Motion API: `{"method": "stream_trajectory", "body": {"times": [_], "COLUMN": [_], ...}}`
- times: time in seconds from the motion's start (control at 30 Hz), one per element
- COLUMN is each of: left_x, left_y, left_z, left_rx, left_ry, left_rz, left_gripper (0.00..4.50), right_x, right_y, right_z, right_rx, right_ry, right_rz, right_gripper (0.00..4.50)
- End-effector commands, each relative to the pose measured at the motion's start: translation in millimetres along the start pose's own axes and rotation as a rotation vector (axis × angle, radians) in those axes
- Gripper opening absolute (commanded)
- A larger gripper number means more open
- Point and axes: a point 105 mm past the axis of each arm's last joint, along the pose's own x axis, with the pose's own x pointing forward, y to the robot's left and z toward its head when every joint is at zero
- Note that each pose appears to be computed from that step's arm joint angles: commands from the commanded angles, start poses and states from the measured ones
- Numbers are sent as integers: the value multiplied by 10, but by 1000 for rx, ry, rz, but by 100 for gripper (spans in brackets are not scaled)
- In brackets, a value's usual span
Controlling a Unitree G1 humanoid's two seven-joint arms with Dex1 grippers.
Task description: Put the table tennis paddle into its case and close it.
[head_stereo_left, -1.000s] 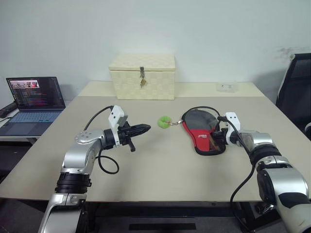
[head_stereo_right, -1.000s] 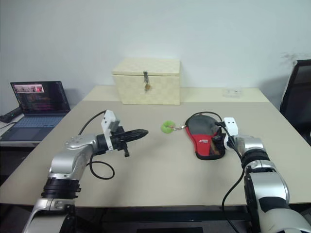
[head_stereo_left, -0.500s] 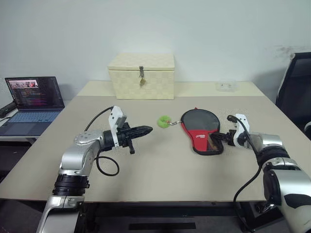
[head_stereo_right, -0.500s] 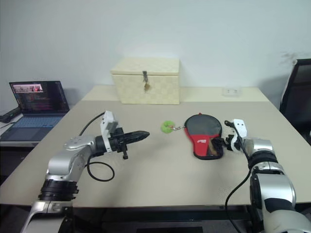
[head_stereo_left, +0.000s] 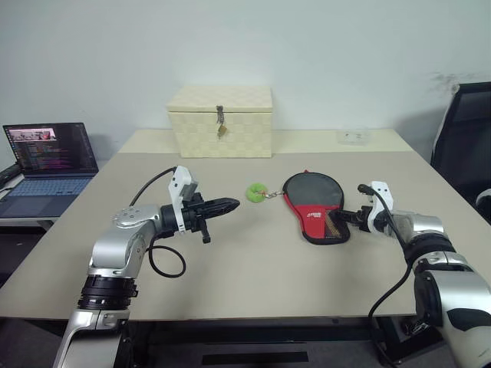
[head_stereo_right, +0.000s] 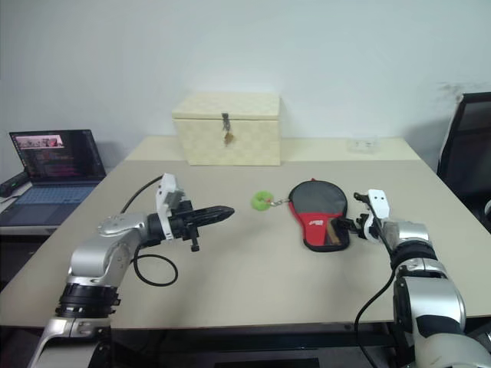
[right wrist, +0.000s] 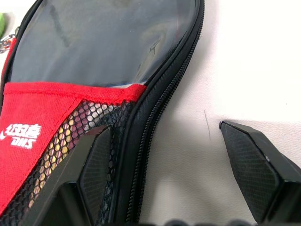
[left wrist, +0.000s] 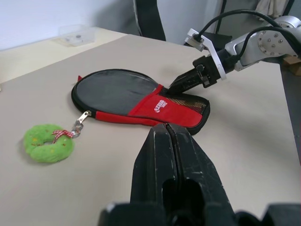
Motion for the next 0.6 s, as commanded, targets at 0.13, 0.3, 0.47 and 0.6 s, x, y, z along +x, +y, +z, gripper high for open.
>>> {"method": "stream_trajectory", "body": {"times": [0.13,0.3,0.47,0.6], "left_x": [-25,-42,-47,-53], "left_y": [-2,5,10,15], "left_z": [122,121,119,120], "left_rx": [53,57,60,63], "left_ry": [-19,-17,-14,-10], "left_rz": [4,11,15,17], "left_gripper": [0,0,0,0], "right_x": [130,166,195,214], "right_y": [139,214,301,351], "right_z": [-216,-256,-251,-273], "right_rx": [-111,-130,-145,-156], "right_ry": [108,134,138,149], "right_rz": [12,41,73,91], "right_gripper": [387,296,132,5]}}
